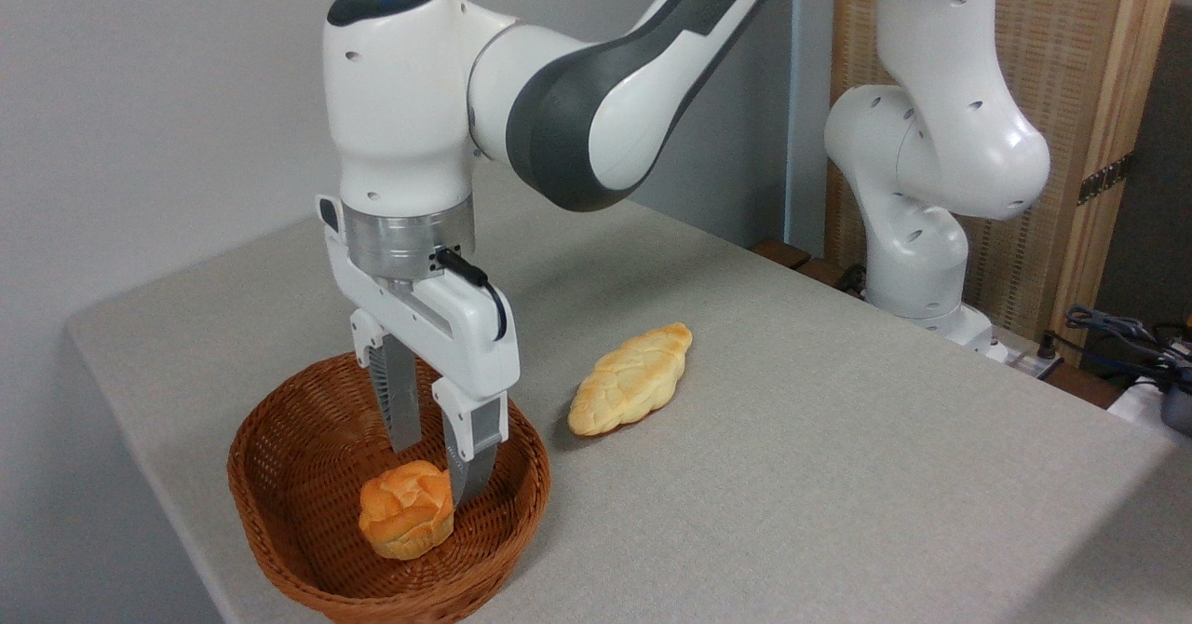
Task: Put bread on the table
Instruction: 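Lower the open gripper into the basket around the orange bun, then close the gripper on the orange bun inside the basket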
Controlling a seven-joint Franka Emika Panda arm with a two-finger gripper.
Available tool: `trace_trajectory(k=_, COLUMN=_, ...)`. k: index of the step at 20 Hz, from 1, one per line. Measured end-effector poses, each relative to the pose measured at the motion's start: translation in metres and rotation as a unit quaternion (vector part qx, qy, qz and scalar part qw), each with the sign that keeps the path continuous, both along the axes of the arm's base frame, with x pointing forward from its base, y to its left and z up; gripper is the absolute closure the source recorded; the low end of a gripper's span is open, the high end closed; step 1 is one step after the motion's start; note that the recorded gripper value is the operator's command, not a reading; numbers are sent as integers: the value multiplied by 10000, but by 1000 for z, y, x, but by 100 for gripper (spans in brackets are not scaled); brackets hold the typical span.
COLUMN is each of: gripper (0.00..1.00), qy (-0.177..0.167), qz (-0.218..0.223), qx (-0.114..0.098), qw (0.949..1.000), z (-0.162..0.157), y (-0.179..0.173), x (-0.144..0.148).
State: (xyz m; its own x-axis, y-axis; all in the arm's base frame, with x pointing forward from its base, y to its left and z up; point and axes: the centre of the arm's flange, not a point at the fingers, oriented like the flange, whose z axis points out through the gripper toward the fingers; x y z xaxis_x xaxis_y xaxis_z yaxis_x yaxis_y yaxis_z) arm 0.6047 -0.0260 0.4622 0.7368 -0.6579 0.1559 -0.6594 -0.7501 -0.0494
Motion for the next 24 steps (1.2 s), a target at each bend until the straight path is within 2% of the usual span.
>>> trace_trajectory(k=3, gripper=0, qy=-118, qz=14, qx=3, qw=9999, z=-7, y=0, x=6)
trace_trajectory(k=7, gripper=0, qy=-85, qz=18, qx=6, qw=10000, z=-16, y=0, x=9)
trace_trajectory(k=10, gripper=0, qy=-299, qz=26, qx=-1, qw=9995, z=-19, y=-1, x=15)
trace_trajectory(k=14, gripper=0, qy=-344, qz=67, qx=-187, qw=9992, z=-27, y=-11, x=19)
trace_trajectory(k=15, gripper=8, qy=-339, qz=76, qx=-209, qw=9992, z=-27, y=-11, x=19)
trace_trajectory(k=17, gripper=45, qy=-339, qz=79, qx=-213, qw=9992, z=-27, y=-12, x=19)
trace_trajectory(k=18, gripper=58, qy=-339, qz=79, qx=-213, qw=9992, z=-27, y=-12, x=19)
trace_trajectory(k=24, gripper=78, qy=-341, qz=78, qx=-213, qw=9992, z=-27, y=-12, x=19)
